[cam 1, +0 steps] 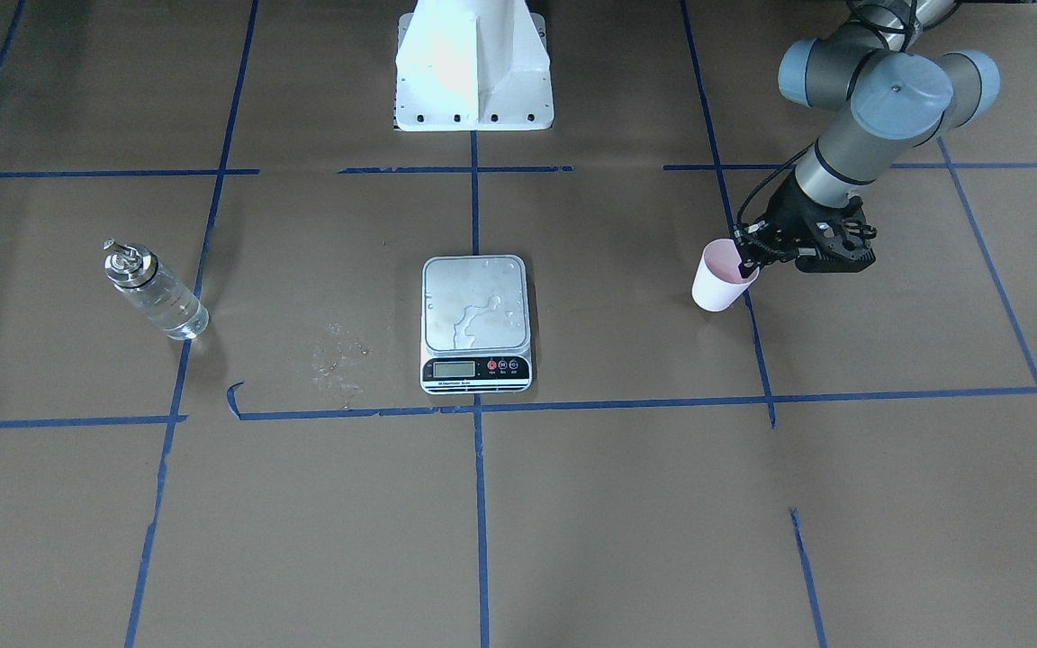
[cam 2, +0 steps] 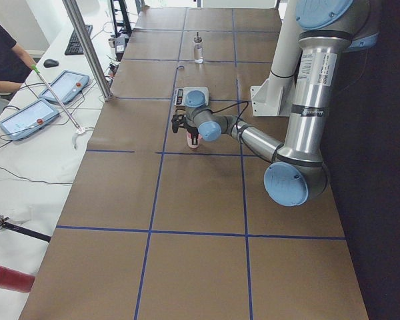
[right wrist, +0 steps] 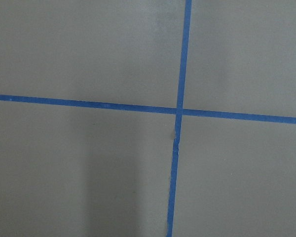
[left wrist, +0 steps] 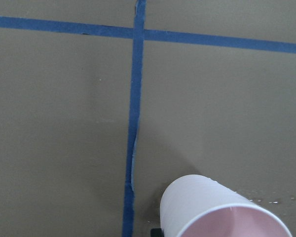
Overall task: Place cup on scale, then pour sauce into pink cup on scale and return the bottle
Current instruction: 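Lift the pink cup with the left gripper and carry it over the scale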
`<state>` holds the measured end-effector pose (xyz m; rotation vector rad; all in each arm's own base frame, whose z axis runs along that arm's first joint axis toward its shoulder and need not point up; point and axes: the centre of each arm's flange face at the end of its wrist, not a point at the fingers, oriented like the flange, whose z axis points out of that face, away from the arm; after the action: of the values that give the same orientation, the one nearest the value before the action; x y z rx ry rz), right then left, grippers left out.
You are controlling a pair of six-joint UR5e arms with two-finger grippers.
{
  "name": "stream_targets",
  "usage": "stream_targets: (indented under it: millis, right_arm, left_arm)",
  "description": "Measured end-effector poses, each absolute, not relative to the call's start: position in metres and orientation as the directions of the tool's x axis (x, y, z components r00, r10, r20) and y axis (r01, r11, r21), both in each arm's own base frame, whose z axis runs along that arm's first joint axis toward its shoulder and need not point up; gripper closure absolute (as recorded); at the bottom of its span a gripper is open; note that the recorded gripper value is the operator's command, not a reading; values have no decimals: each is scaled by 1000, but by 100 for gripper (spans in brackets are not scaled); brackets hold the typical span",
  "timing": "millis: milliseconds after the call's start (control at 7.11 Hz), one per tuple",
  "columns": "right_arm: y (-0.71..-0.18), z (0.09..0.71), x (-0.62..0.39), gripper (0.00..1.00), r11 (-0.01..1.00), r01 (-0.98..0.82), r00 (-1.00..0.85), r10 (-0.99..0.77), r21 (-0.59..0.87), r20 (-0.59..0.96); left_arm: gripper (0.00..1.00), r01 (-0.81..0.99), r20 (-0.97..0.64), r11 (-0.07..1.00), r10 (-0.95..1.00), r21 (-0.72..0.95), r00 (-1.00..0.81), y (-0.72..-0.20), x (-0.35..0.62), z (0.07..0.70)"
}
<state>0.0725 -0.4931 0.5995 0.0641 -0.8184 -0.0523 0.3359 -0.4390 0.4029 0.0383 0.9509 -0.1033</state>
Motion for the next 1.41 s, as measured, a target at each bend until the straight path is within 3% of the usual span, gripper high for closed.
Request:
stream_targets:
  millis: [422,844,1407]
  right_arm:
    - [-493,598,72,0,997,22,682,-74,81,727]
    - [-493,588,72,0,994,22,683,-90,102,724]
    - [-495,583,73,0,994,21,684,-96,111,723]
  left_arm:
    - [100,153,-809,985,-152,-78,568,-459,351,264]
    - [100,252,-772,933,-355,-257,528,-475,457,135]
    - [100,274,-745,924,-378,-267,550,-470,529,139]
